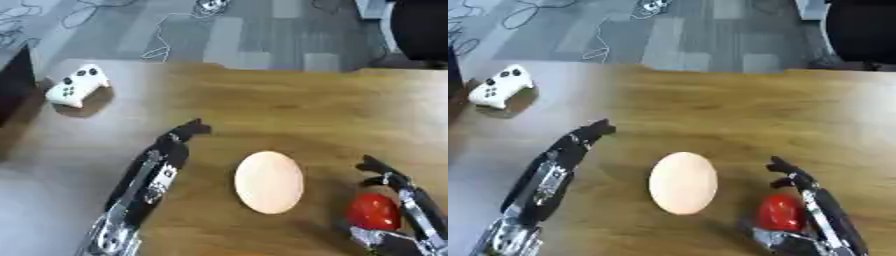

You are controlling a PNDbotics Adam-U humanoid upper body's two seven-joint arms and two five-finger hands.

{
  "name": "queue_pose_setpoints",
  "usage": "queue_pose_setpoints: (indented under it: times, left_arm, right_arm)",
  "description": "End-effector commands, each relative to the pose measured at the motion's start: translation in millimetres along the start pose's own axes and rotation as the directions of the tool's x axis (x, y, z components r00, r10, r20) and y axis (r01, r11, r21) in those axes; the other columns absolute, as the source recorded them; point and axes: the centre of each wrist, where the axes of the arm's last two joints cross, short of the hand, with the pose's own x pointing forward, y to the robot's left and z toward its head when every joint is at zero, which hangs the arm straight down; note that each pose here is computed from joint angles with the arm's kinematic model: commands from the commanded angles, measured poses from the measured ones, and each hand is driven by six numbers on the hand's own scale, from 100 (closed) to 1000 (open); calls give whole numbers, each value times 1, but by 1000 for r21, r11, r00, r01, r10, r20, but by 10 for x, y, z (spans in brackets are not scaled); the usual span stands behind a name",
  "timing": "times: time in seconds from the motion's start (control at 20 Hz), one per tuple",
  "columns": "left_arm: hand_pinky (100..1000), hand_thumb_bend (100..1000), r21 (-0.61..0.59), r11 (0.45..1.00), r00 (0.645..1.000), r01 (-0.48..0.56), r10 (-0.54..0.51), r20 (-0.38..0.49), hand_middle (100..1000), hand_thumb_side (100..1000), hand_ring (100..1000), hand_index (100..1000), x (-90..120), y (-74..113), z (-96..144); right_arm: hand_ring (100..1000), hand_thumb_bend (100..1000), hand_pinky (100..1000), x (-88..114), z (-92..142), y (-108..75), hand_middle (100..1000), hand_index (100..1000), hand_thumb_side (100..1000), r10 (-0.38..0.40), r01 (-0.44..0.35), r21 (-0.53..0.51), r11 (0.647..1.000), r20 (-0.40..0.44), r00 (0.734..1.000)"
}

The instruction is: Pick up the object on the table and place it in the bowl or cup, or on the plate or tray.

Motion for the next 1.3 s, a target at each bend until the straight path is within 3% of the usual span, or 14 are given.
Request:
queue_pose_setpoints:
  times: [0.05, 0.4, 0.65, 0.75, 1.05, 1.15, 1.3]
  left_arm:
    - [1000, 162, 1, 1000, 999, 21, -21, 32, 790, 973, 1000, 862, 72, 56, -46]
    - [1000, 162, 1, 1000, 999, 23, -23, 36, 789, 974, 1000, 862, 76, 53, -55]
    - [1000, 162, 3, 1000, 999, 25, -25, 39, 789, 975, 1000, 862, 83, 56, -62]
    - [1000, 162, 2, 1000, 999, 26, -26, 41, 789, 975, 1000, 863, 86, 56, -65]
    - [1000, 161, -1, 1000, 999, 29, -29, 45, 789, 977, 1000, 863, 92, 55, -76]
    - [1000, 161, -2, 1000, 998, 30, -30, 47, 789, 977, 1000, 863, 95, 54, -79]
    - [1000, 161, -4, 1000, 998, 31, -30, 50, 788, 977, 1000, 863, 100, 53, -85]
  right_arm:
    - [736, 727, 1000, 25, -29, -38, 869, 1000, 336, 25, -26, 32, 999, 11, 1000]
    - [734, 677, 1000, 9, -38, -11, 861, 1000, 297, 35, -35, 72, 997, -1, 999]
    - [611, 627, 939, 11, -50, -10, 767, 969, 290, 28, -28, 32, 999, 4, 1000]
    - [526, 600, 855, 9, -55, -3, 637, 884, 292, 21, -21, 3, 1000, 4, 1000]
    - [307, 537, 600, -4, -75, 22, 375, 678, 258, -3, 3, -76, 997, -2, 1000]
    - [224, 516, 505, -9, -79, 30, 301, 621, 233, -13, 13, -96, 995, -4, 1000]
    - [169, 502, 458, -17, -82, 44, 246, 569, 219, -28, 27, -113, 993, -9, 1000]
